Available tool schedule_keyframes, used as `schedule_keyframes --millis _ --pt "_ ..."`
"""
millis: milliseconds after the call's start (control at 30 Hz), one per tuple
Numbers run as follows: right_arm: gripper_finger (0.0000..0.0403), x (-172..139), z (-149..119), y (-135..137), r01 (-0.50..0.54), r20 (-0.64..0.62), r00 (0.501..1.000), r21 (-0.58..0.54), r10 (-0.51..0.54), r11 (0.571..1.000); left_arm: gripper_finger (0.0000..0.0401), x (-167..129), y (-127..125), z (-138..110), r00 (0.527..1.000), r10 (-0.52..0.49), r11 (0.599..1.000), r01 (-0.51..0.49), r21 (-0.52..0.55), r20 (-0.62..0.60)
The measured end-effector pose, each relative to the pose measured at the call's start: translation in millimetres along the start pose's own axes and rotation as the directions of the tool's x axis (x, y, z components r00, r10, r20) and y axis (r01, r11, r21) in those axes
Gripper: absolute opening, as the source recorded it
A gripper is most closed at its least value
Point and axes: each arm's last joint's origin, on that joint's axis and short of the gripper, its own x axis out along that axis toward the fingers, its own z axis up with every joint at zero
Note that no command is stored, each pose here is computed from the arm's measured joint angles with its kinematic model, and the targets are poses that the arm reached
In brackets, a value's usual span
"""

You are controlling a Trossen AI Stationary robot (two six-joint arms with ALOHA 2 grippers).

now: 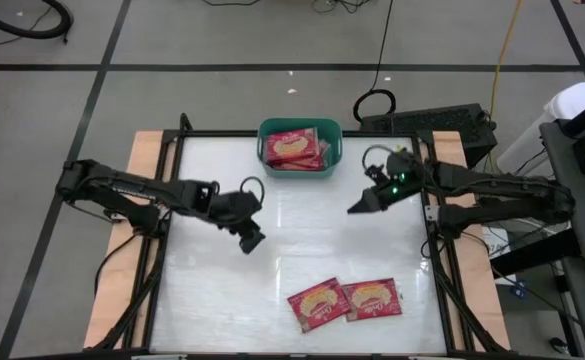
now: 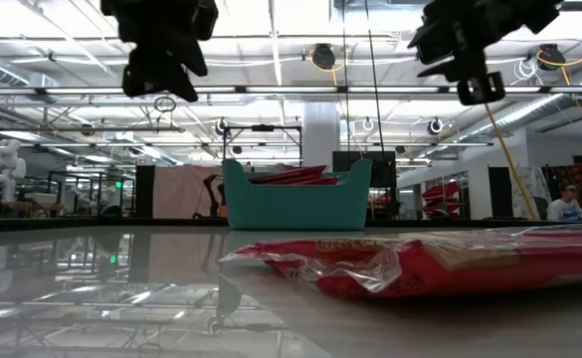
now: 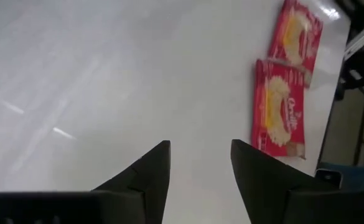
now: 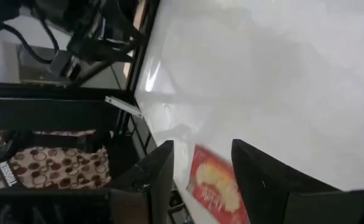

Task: Sort popcorn bags into baskets
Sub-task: Put the red popcorn pack into the green bin

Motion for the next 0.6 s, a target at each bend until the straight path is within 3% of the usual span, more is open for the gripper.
schedule_keyframes --millis 300,600 --pt "0.0155 32 -53 14 0.095 -0.105 0.99 0.002 -0.094 0.995 0.0168 10 -30 -35 0.999 0.028 0.999 -0.029 -0.026 -0.029" --pt "0.0155 89 -93 0 0.226 -0.334 0.909 -0.107 -0.249 0.968 0.0152 13 -63 -60 0.998 -0.046 0.997 0.049 -0.065 0.052"
